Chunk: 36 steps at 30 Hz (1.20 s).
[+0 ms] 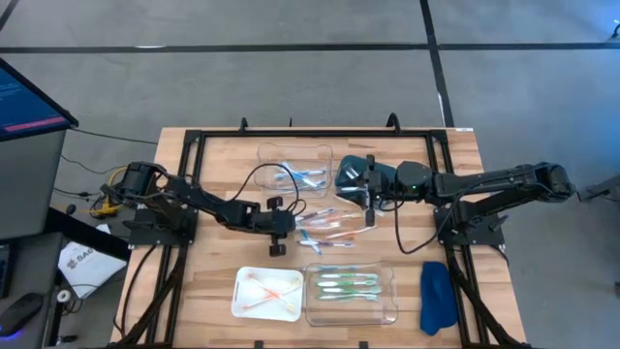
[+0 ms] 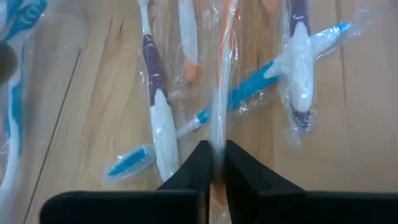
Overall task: Pick & Place Toothbrushes
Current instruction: Put the orange toothbrush into the white bin
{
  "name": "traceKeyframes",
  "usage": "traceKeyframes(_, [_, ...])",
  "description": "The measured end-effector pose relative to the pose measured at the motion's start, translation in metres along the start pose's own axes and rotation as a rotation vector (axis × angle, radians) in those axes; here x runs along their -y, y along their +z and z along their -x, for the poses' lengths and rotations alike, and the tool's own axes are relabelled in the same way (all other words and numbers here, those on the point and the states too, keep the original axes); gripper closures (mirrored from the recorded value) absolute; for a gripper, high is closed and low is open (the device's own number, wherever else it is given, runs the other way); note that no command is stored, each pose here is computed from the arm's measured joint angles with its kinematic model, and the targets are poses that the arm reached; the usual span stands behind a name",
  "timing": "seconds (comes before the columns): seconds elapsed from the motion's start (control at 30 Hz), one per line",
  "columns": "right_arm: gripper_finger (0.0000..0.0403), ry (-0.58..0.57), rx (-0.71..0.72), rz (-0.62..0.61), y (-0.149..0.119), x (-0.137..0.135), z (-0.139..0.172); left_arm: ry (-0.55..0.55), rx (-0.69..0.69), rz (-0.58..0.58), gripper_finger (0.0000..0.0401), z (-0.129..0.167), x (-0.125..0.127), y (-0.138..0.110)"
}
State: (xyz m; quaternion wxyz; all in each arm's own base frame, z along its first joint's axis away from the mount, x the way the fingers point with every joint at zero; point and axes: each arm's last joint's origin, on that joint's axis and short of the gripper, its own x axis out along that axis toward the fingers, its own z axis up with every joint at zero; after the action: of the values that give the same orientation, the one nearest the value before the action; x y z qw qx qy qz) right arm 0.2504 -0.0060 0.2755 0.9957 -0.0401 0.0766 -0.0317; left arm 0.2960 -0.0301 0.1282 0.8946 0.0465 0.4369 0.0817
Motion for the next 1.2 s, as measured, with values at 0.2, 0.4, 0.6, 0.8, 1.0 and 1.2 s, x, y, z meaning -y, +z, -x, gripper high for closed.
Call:
traceKeyframes(0.2, [0.0290,0.012,0.001,0.002,0.000,-0.003,0.000,0.000,-0.002,0.020,0.0387,0.010,-0.002,0.002])
traceKeyframes(0.4, [0.0290,0.012,0.001,0.001,0.000,-0.003,0.000,-0.004,0.093,0.053,0.0387,0.036,-0.008,0.015])
traceKeyframes(0.6, [0.0290,0.012,0.001,0.001,0.000,-0.003,0.000,-0.010,0.177,0.058,0.0387,0.069,-0.011,0.023])
traceKeyframes(0.8, [0.0290,0.014,-0.026,0.003,-0.002,-0.003,0.000,-0.078,0.244,-0.038,0.0387,0.095,0.006,0.024])
traceKeyframes(1.0, [0.0290,0.015,-0.074,-0.037,-0.007,-0.003,0.000,-0.161,0.248,-0.148,0.0387,0.115,0.044,0.015])
traceKeyframes(1.2, [0.0290,0.015,-0.079,-0.039,-0.008,-0.003,0.000,-0.178,0.279,-0.148,0.0387,0.148,0.076,0.021])
